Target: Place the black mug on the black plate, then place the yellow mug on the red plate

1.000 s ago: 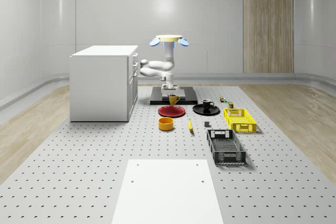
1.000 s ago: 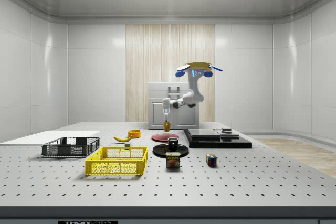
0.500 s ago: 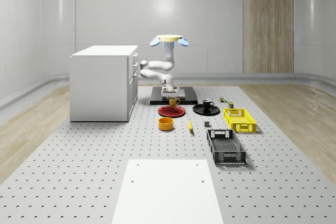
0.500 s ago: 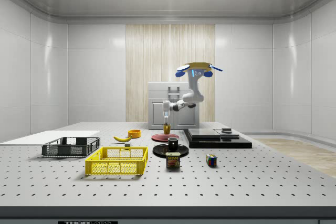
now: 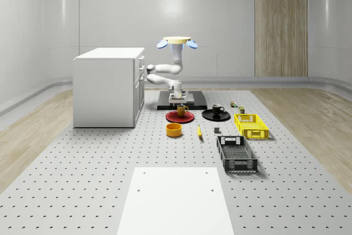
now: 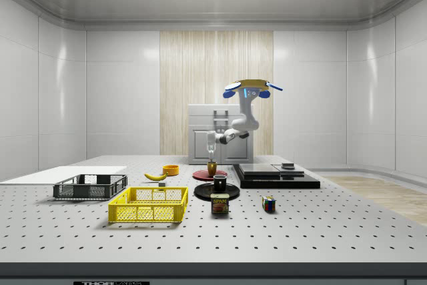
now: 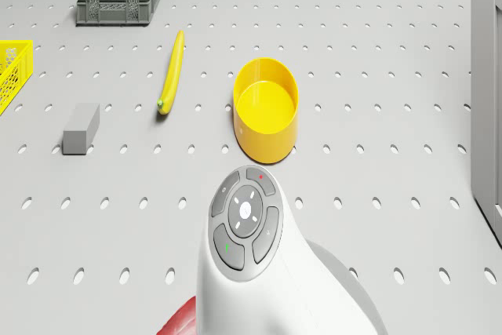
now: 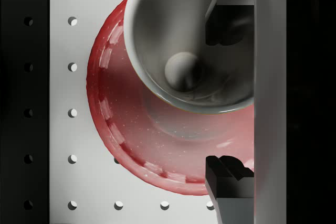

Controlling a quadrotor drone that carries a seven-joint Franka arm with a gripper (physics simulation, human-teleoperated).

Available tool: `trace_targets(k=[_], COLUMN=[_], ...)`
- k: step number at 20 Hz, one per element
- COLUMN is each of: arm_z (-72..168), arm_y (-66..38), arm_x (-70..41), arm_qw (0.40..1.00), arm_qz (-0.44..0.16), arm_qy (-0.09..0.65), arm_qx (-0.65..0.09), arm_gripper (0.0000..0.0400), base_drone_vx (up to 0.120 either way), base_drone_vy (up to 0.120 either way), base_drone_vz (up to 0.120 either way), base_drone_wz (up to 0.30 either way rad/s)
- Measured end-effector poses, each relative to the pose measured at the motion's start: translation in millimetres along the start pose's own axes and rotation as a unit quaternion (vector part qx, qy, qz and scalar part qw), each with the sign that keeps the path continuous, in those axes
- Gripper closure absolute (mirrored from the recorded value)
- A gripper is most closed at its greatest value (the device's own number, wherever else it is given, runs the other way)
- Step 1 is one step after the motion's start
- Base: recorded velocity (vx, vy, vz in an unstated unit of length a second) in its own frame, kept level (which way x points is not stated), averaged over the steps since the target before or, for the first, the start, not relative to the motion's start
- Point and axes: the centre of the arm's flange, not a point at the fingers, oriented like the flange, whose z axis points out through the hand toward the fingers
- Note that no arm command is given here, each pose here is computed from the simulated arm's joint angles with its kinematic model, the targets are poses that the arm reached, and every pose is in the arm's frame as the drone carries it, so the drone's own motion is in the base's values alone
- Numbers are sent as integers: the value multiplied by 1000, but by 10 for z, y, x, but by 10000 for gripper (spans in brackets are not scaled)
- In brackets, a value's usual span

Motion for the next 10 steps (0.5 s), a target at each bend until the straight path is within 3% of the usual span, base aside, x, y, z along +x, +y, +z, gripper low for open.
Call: trace_targets(k=[4, 10], arm_z=[-138, -296], arm_y=[0, 0], arm_x=[0, -1], arm_qw=[1000, 1000], arm_qz=[0, 0], arm_qy=[0, 0], arm_qx=[0, 0], arm_gripper=[24, 6], base_drone_vx=[0, 0], base_drone_vy=[0, 0], base_drone_vz=[0, 0], base_drone_wz=[0, 0])
